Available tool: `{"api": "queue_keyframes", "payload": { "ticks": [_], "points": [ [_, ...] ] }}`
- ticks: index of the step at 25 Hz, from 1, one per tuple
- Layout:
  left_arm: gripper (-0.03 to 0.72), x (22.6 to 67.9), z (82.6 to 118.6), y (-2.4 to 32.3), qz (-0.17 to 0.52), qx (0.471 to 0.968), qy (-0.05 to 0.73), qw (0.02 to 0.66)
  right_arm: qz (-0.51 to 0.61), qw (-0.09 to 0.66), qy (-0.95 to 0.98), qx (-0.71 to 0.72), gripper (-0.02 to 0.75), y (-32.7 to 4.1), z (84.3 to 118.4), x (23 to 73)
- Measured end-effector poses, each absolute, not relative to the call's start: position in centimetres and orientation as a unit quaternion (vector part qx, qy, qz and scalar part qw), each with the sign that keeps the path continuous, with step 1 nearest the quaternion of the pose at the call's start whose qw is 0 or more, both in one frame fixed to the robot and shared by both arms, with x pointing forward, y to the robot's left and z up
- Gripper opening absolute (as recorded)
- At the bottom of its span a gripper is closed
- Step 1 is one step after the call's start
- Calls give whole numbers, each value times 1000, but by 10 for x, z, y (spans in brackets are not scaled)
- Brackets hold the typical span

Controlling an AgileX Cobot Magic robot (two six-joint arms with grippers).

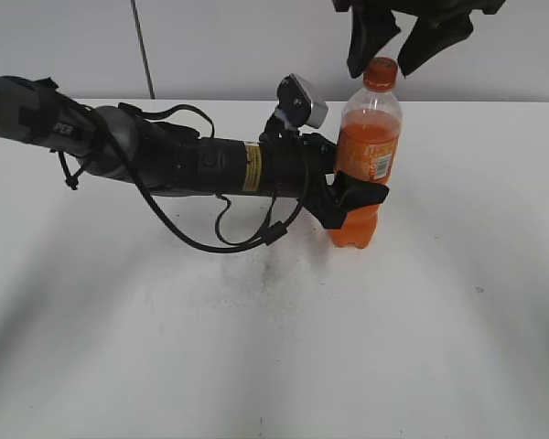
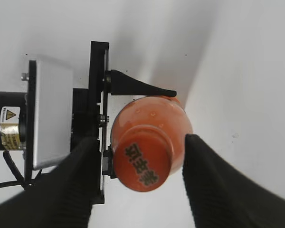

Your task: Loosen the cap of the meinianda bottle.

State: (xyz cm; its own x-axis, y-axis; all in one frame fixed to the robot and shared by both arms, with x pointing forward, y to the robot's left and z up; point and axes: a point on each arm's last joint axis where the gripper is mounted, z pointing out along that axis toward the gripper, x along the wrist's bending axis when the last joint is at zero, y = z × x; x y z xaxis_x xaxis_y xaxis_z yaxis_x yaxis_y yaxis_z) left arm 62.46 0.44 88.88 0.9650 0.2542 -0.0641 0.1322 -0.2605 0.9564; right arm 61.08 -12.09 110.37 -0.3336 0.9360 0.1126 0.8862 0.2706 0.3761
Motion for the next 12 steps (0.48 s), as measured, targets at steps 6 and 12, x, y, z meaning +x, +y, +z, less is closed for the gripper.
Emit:
{"api": "queue_keyframes", "payload": {
  "ticks": [6,12],
  "points": [
    [425,625,889,4,51,792,122,596,185,75,808,554,262,-122,1104,611],
    [423,625,889,4,51,792,122,596,162,118,921,333,262,-121,1104,611]
  ]
}}
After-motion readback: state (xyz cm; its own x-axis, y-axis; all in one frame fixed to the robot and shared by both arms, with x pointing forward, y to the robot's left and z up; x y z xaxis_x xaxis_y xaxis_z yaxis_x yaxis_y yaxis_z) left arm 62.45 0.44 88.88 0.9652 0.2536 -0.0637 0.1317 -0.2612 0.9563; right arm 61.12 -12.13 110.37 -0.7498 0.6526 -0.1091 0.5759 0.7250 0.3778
